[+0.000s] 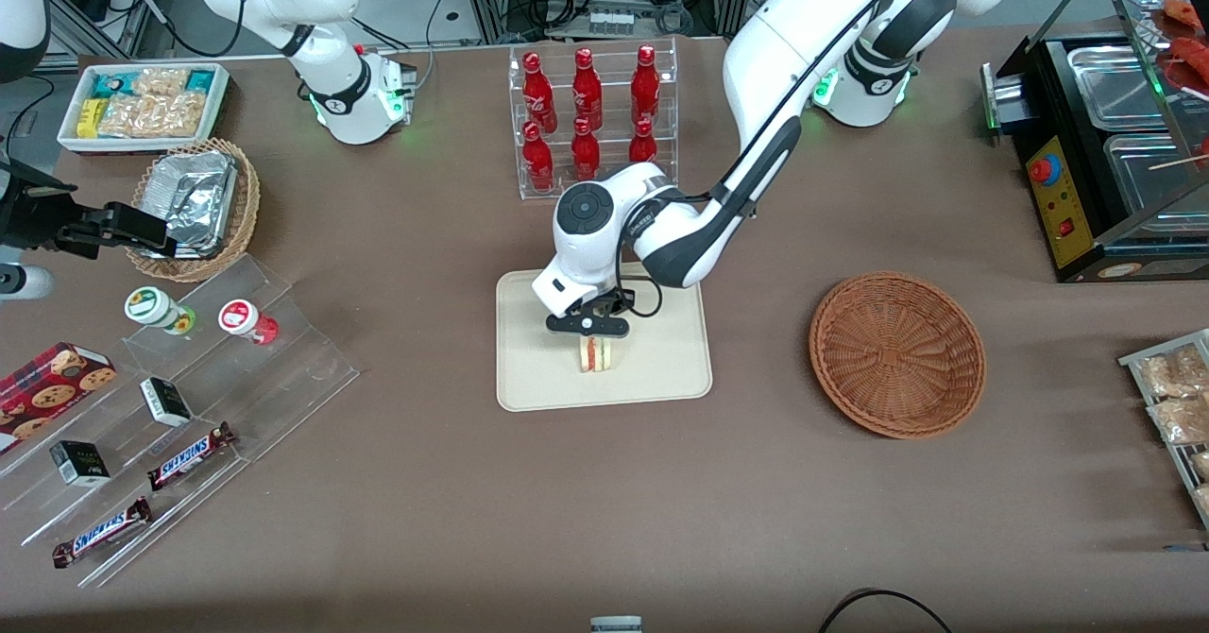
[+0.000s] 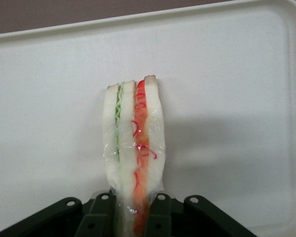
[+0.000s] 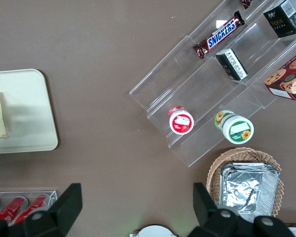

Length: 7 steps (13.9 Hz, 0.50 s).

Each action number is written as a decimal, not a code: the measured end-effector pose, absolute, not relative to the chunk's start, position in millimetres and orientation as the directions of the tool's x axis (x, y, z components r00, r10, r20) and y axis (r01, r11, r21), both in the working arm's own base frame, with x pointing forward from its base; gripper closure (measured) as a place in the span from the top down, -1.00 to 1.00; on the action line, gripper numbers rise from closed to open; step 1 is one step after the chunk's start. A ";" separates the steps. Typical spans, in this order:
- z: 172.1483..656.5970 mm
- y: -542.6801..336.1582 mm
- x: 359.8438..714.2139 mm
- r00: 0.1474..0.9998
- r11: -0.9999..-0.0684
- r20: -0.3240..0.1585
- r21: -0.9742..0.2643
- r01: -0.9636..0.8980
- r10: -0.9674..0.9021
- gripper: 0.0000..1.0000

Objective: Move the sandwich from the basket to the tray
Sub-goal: 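Lower the sandwich onto the tray and open the left gripper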

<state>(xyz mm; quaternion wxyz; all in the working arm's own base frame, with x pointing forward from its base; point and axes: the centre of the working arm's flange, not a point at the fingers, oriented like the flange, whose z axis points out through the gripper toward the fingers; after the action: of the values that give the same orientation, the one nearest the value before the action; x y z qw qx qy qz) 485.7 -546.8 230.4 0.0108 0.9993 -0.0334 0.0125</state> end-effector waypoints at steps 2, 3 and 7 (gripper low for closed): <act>232.1 -547.3 487.1 0.998 -0.998 0.029 0.024 -0.056 -0.055 -0.29; 235.4 -547.8 489.2 0.998 -0.998 0.035 0.028 -0.047 -0.046 -0.10; 283.6 -543.6 502.5 0.998 -1.000 0.061 0.026 0.011 0.012 0.69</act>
<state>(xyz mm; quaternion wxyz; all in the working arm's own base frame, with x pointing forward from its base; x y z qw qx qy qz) 502.5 -543.6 283.6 0.0127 0.9994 0.0058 0.0304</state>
